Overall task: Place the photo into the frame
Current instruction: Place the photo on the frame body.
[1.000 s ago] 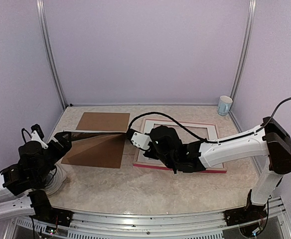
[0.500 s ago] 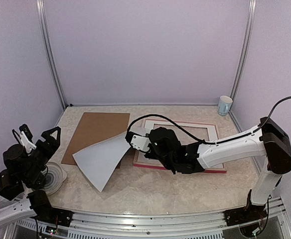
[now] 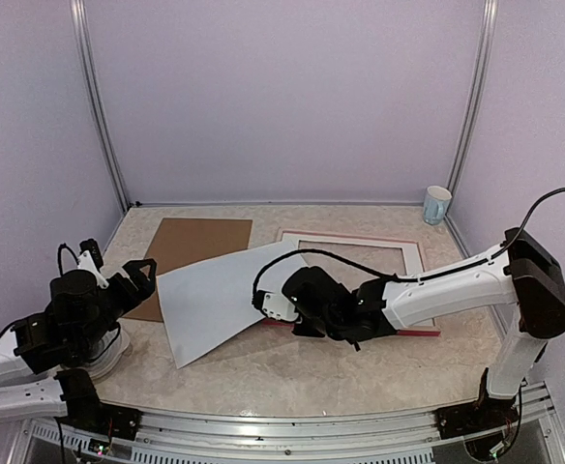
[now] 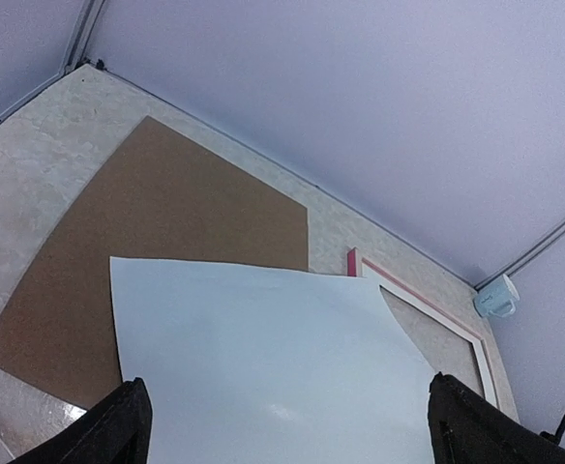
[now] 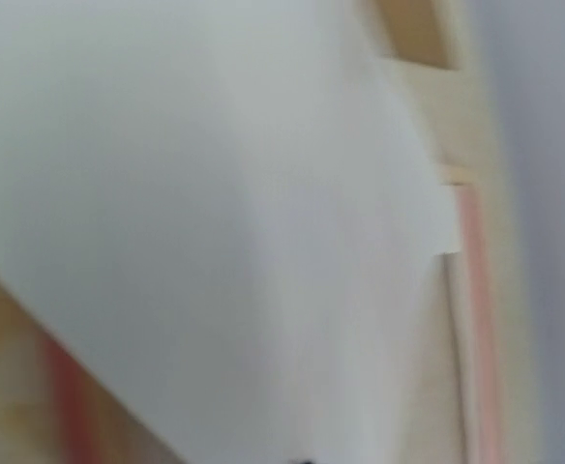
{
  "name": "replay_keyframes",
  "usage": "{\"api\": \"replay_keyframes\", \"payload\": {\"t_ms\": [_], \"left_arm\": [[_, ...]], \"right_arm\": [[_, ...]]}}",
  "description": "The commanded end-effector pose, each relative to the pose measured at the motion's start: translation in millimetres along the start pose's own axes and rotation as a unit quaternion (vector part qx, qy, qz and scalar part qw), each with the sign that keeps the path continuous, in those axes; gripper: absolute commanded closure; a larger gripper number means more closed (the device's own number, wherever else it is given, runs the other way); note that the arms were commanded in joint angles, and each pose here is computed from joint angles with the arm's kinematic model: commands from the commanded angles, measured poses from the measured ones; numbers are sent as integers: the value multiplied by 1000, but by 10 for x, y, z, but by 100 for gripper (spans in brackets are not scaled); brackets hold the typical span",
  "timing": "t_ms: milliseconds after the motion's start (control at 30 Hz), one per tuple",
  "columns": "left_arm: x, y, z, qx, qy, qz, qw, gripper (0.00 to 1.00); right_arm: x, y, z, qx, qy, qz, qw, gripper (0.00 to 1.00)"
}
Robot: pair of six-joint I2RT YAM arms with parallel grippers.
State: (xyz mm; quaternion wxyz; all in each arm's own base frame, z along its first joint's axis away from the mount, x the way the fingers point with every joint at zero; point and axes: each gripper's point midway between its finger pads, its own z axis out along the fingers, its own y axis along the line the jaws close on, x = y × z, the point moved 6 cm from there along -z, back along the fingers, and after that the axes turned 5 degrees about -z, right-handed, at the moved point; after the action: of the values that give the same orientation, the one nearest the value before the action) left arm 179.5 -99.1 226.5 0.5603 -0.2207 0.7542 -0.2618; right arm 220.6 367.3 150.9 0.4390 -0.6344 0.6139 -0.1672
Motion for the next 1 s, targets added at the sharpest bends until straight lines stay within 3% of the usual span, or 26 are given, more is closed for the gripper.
{"api": "replay_keyframes", "payload": {"t_ms": [0,167,300,467,633,833,967], "left_arm": [[66,-97,65,24,10,-10,1000,2],[122,-107,115,21,17,-3,1000,2],[170,-84,146,16,21,6,1000,2],[296,-37,239,-2,33,29,999,1],[488,-12,386,-25,63,62,996,1],[686,2,550,-39,95,85,991,1],[828,58,640,-51,117,98,987,1]], "right_arm": [[-19,355,-143,-122,-13,19,992,79],[-77,609,-208,-224,-28,36,973,53],[-134,566,-275,-248,-48,57,966,33],[-100,-3,-223,-257,-77,182,946,26],[123,-577,-48,-277,-88,336,896,21],[514,-925,298,-321,-77,513,792,19],[829,-927,610,-344,-48,586,732,19]]}}
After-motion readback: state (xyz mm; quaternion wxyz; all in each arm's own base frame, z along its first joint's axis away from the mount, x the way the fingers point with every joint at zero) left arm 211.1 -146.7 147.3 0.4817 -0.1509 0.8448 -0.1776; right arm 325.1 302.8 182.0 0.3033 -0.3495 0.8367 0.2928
